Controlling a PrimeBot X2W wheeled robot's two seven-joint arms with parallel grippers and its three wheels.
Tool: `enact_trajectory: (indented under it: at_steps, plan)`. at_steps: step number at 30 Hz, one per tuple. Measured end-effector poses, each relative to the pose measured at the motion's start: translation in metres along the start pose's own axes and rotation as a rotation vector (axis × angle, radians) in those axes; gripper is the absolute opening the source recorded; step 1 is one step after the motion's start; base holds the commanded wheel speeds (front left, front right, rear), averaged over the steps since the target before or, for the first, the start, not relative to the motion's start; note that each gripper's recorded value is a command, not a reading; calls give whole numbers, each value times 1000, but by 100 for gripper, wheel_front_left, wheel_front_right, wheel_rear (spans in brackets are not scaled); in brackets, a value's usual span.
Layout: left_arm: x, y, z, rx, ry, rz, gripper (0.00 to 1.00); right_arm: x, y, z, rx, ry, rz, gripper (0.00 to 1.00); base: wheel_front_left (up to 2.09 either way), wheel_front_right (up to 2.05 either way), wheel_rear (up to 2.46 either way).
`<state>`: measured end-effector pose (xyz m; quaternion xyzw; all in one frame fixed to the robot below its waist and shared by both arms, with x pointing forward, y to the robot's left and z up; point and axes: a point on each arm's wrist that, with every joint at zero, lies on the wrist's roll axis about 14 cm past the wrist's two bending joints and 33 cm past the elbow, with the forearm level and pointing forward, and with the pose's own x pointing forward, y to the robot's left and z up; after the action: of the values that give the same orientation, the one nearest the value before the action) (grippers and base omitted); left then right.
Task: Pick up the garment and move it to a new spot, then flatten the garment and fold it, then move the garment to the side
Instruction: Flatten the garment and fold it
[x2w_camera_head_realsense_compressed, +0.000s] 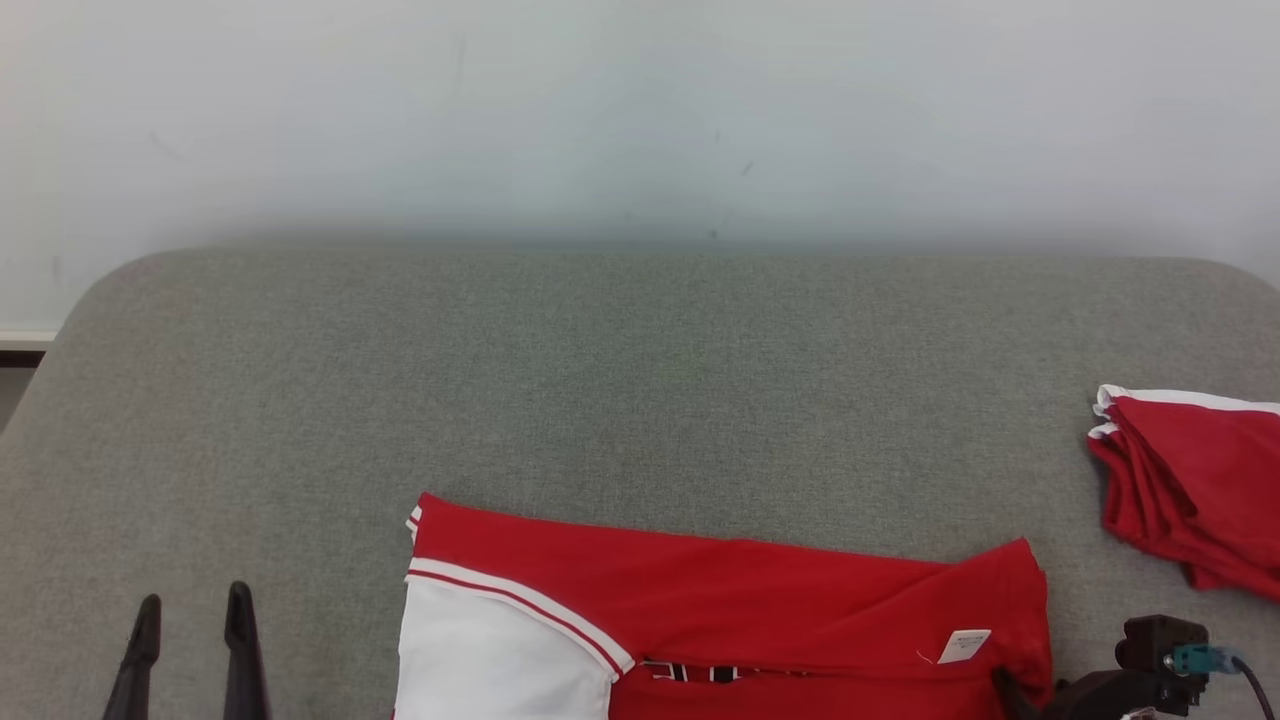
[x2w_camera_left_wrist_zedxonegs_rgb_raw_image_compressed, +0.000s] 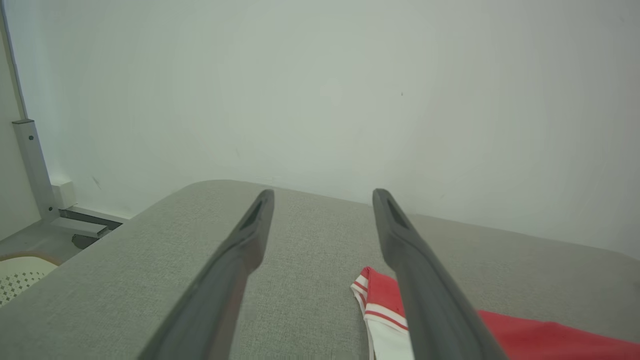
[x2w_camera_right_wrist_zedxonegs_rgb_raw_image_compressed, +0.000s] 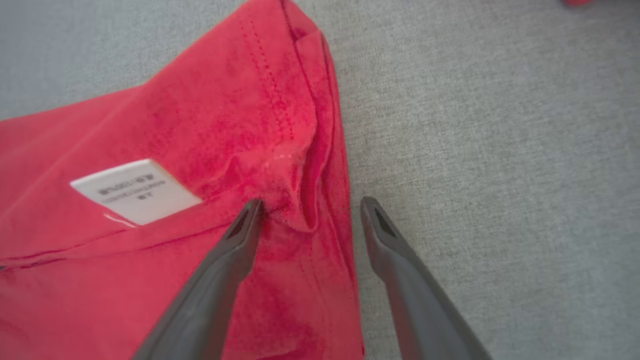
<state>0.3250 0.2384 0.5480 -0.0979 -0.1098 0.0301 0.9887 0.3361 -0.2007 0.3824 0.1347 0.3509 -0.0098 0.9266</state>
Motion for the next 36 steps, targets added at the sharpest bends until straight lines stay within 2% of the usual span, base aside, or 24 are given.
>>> enact_trajectory:
  at_steps: [13, 16, 17, 18, 20, 21, 22, 26, 30, 36]
  plan:
    - [-3, -6, -27, -18, 92, -30, 100, 20, 7, -16, -43, 106, 3, 100, 0, 0, 0]
    - [-4, -5, -28, -20, 98, -32, 100, 21, 7, -19, -47, 123, 3, 56, 0, 0, 0]
    - [-4, -5, -28, -18, 98, -34, 100, 21, 8, -19, -47, 125, 4, 43, 0, 0, 0]
    - [-4, -5, -28, -17, 101, -36, 100, 21, 8, -20, -47, 127, 5, 35, 0, 0, 0]
    - [-3, -6, -28, -17, 103, -39, 100, 21, 8, -21, -47, 129, 6, 9, 0, 0, 0]
    - [-3, -6, -29, -17, 109, -42, 100, 21, 9, -21, -47, 131, 7, 9, 0, 0, 0]
    - [-3, -7, -29, -18, 110, -43, 100, 21, 9, -22, -47, 132, 8, 0, 0, 0, 0]
    - [-3, -8, -30, -17, 115, -48, 100, 21, 10, -21, -34, 109, 9, 0, 0, 0, 0]
    - [-3, -9, -30, -17, 117, -53, 100, 18, -4, -11, 9, 46, -30, 0, 0, 0, 0]
    - [-5, -14, -31, -21, 124, -63, 100, -2, -52, 10, 54, -46, -163, 0, 0, 0, 0]
